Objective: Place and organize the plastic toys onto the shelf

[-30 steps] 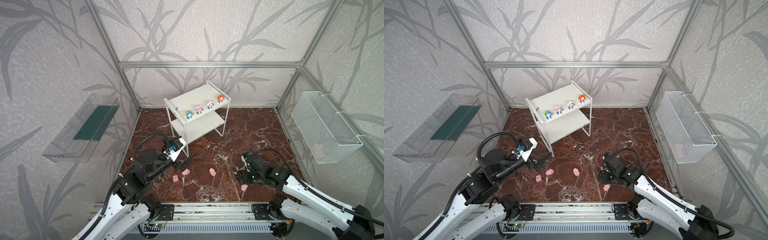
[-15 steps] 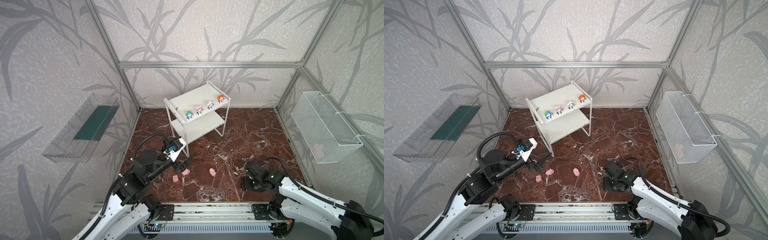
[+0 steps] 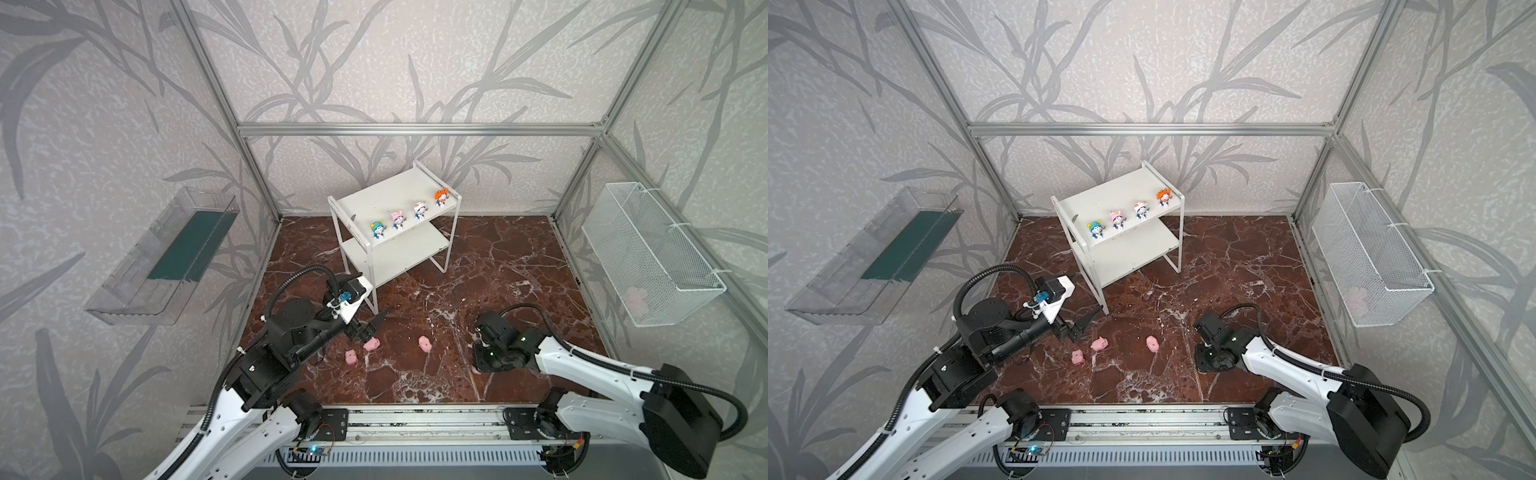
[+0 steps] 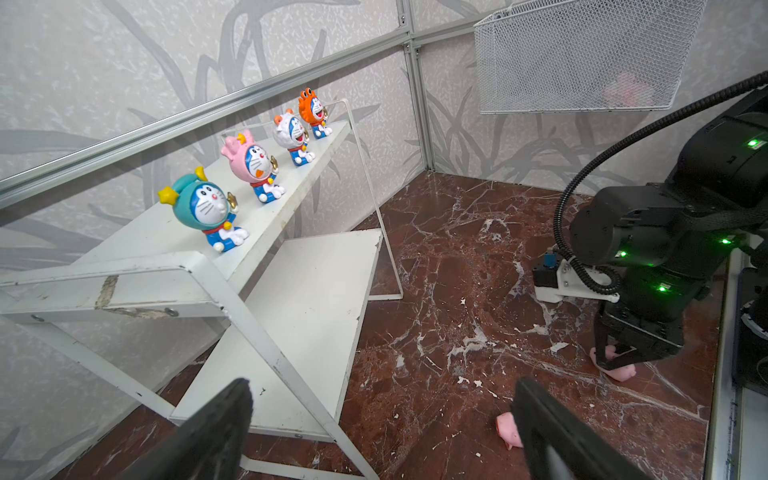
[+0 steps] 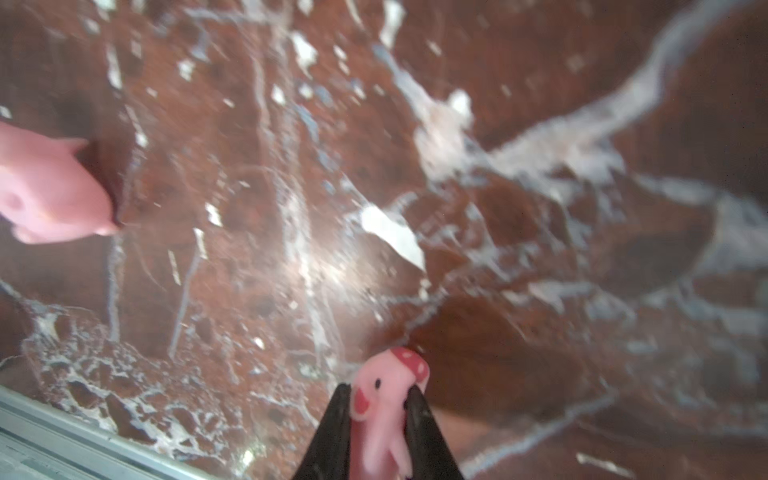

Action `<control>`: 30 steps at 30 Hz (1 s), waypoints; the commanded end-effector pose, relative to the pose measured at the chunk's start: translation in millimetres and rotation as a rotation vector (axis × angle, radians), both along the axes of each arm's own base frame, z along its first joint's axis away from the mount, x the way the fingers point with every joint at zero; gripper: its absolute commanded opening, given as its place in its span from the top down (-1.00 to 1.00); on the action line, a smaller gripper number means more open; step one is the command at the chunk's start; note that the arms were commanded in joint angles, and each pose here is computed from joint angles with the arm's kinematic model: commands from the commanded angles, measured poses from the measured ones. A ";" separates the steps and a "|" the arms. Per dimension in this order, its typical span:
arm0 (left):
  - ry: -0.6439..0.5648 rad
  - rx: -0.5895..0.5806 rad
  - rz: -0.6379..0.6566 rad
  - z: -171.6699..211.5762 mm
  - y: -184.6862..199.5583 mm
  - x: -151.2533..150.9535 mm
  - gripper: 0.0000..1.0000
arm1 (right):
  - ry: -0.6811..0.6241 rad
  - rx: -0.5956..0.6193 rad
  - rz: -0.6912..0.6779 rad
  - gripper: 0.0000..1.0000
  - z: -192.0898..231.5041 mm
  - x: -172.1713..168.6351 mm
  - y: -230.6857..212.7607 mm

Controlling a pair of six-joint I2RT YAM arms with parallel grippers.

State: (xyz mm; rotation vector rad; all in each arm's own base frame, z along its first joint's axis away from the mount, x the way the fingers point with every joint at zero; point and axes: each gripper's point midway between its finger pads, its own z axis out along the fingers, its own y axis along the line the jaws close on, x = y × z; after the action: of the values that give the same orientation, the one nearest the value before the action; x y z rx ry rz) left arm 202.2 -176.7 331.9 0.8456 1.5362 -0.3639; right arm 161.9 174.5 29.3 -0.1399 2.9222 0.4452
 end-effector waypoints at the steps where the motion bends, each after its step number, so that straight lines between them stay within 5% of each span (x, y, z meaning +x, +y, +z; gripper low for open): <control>1: -0.010 0.023 0.002 -4.7 1.0 1.1 -0.98 | -0.113 0.056 0.114 0.61 20.4 33.6 35.2; 5: -0.010 0.025 0.006 -5.6 1.5 1.8 -0.98 | -0.111 0.043 0.167 0.55 16.2 47.5 50.6; 16: -0.004 0.026 0.001 -7.5 -0.8 3.5 -0.98 | -0.075 -0.002 0.230 -0.10 -3.2 52.2 57.5; 20: -0.003 0.023 -0.002 -7.2 -1.1 2.9 -0.98 | -0.087 -0.014 0.234 0.00 0.1 50.4 53.5; 30: -0.003 0.018 -0.003 -6.7 -1.1 3.2 -0.98 | -0.061 -0.027 0.270 0.77 -6.9 46.4 55.5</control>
State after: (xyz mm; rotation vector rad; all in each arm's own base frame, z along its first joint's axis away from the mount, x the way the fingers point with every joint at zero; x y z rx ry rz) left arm 204.9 -177.1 326.6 0.8481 1.5516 -0.3595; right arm 212.0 229.3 23.9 -0.5080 2.8379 0.4474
